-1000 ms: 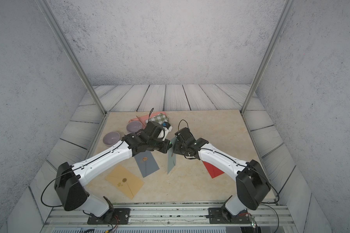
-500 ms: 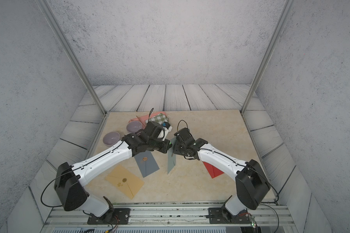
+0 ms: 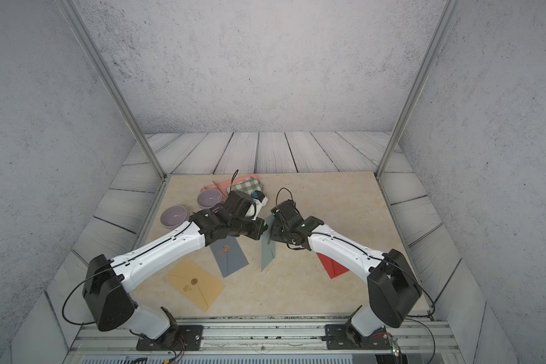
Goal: Open the envelope
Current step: Open the envelope flap on the envelope.
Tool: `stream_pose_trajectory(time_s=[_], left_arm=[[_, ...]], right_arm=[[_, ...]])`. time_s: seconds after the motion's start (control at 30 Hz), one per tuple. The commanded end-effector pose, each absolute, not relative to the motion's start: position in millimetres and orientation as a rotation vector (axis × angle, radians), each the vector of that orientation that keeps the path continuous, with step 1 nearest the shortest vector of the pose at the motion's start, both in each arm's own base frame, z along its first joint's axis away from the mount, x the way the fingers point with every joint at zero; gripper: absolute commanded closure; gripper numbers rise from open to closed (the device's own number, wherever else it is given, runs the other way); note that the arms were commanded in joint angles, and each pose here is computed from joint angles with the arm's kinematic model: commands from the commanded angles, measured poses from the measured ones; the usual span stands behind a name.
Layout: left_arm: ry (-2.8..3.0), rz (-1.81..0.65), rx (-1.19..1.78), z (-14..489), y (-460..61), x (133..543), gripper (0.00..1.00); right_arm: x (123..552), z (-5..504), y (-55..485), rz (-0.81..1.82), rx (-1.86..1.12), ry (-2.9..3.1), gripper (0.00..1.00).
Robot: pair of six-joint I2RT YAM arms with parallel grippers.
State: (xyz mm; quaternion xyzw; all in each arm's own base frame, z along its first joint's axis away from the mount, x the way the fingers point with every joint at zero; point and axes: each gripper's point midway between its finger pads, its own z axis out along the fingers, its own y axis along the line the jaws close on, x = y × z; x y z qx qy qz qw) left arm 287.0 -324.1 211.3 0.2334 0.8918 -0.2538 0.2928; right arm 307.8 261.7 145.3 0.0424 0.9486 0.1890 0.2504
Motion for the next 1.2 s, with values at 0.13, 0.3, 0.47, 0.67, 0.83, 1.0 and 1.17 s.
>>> stream_pose_trajectory(time_s=[0.13,0.3,0.47,0.67,0.83,1.0,1.17], left_arm=[[2.295,-0.701,0.614,234.4,-324.3,285.8,1.0],[2.296,-0.702,0.612,233.5,-325.0,286.3,1.0],[2.296,-0.697,0.61,232.7,-323.7,286.1,1.0],[2.298,-0.696,0.61,232.2,-323.8,286.2,1.0],[2.301,-0.698,0.617,230.1,-324.0,285.3,1.0],[2.289,-0.722,0.627,228.1,-324.9,283.5,1.0],[2.301,-0.837,0.552,226.9,-318.8,288.1,1.0]], right_arm=[[305.0,140.7,247.7,0.414,0.117,2.599,0.57],[306.4,141.5,238.5,0.363,0.138,2.579,0.57],[306.9,140.5,231.8,0.326,0.152,2.574,0.57],[306.9,142.3,230.7,0.325,0.156,2.569,0.57],[308.5,145.0,219.2,0.268,0.167,2.544,0.57],[312.0,147.8,213.8,0.271,0.071,2.511,0.51],[312.9,146.7,208.1,0.372,-0.051,2.508,0.42]])
